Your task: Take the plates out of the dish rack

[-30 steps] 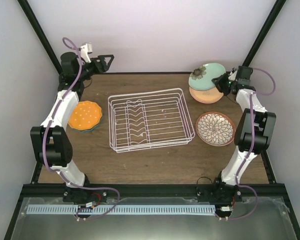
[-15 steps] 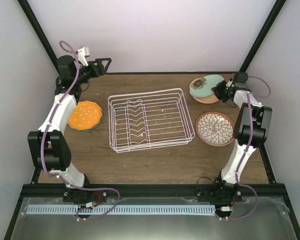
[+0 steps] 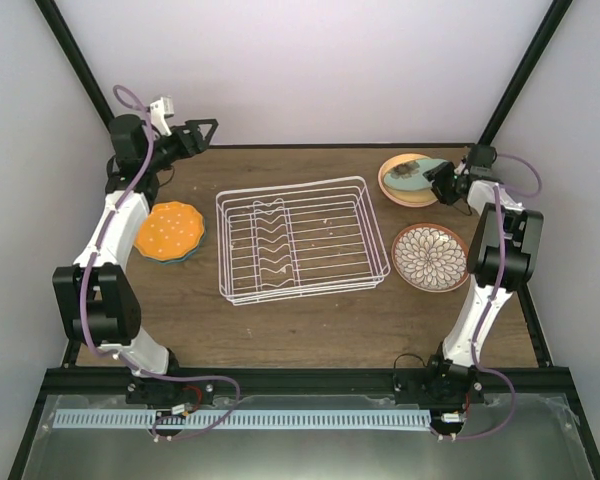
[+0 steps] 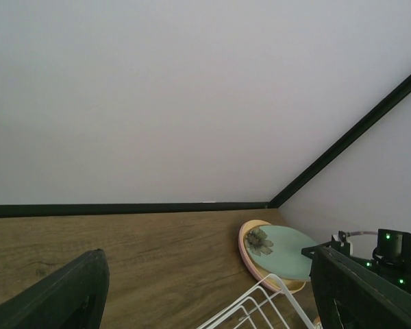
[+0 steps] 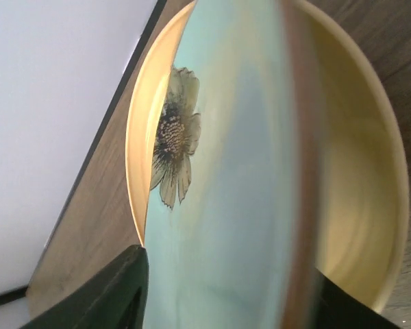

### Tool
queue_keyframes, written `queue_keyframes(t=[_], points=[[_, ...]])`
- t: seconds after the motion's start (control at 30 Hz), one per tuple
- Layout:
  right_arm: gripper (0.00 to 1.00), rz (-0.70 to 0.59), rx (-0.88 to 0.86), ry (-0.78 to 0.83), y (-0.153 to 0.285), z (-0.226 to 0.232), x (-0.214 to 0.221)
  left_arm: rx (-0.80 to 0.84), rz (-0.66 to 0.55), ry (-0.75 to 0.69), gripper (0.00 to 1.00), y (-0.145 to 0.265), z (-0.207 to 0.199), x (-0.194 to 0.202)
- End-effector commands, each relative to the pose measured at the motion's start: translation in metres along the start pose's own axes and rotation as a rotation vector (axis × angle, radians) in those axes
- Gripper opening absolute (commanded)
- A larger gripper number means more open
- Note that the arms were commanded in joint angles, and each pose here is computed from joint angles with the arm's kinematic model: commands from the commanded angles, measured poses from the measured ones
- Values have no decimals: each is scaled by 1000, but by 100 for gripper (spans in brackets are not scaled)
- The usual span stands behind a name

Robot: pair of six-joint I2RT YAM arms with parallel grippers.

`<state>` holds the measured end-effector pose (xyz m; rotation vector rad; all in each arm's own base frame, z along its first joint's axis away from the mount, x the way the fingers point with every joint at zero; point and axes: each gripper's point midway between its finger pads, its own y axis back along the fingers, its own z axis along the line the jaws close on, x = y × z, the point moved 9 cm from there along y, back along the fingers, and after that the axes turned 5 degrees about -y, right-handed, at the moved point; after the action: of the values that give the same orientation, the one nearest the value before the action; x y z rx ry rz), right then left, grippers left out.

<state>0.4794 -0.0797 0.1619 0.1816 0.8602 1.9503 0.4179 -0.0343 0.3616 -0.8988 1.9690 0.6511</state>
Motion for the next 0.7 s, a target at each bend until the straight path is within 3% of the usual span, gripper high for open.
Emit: queue_keyframes(t=[0.0, 0.1, 0.43, 0.67], points=[[54, -28, -32, 32, -1, 13, -16, 19, -22, -13, 82, 9, -6, -6], [62, -21, 27, 43, -2, 14, -19, 20, -22, -9, 82, 9, -6, -5], [72, 13, 249, 129, -1, 22, -26, 28, -17, -1, 82, 7, -3, -2], [83, 48, 301, 161, -4, 23, -18, 31, -5, -10, 82, 8, -4, 1]])
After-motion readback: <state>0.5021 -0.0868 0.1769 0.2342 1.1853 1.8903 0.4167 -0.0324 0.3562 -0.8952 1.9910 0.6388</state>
